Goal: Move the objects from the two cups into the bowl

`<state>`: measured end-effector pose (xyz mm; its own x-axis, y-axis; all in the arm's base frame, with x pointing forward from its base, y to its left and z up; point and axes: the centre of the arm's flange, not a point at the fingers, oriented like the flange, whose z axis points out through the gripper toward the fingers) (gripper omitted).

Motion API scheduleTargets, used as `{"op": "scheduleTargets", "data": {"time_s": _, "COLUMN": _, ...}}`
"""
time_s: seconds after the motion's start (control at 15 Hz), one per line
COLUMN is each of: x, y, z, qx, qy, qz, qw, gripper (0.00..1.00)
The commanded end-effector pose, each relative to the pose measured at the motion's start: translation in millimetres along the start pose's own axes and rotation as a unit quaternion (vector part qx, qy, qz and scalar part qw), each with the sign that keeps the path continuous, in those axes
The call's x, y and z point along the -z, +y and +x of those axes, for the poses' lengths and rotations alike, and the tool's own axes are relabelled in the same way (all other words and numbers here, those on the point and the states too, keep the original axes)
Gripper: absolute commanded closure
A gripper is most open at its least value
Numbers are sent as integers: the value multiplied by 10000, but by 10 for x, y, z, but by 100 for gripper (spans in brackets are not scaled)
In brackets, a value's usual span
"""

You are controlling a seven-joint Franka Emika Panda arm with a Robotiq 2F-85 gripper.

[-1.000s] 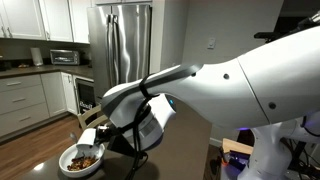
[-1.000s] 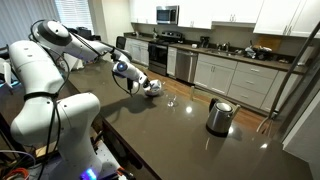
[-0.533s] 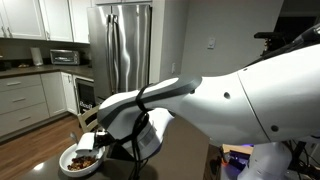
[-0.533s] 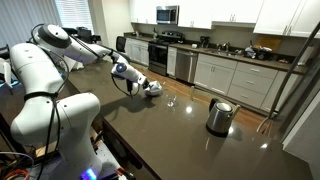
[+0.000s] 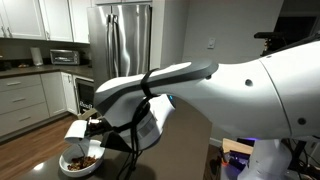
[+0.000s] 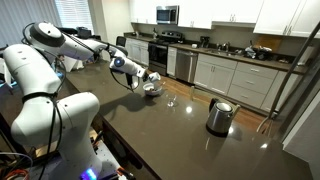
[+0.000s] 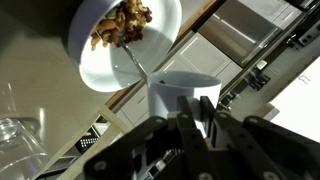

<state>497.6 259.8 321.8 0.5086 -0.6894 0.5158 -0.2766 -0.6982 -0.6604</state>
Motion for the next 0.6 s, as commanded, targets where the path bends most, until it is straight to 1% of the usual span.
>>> {"op": "scheduleTargets", "data": {"time_s": 0.0, "x": 173, "y": -152, "z": 134, "qx": 220, "qy": 265, "qz": 314, "qw": 9989, "gripper": 94}}
{"op": "scheduleTargets", "data": {"time_s": 0.2, "x": 247, "y": -225, "z": 213, "qx": 309, "qy": 403, "qz": 489, "qw": 9975, "gripper": 94}}
{"op": "scheduleTargets", "data": {"time_s": 0.33, "x": 232, "y": -227, "z": 250, "qx": 278, "qy": 431, "qz": 555, "qw": 9971, "gripper": 94}}
{"op": "scheduleTargets", "data": {"time_s": 0.53, "x": 74, "y": -101, "z": 204, "qx": 295, "qy": 284, "qz": 451, "qw": 9981, "gripper": 94}}
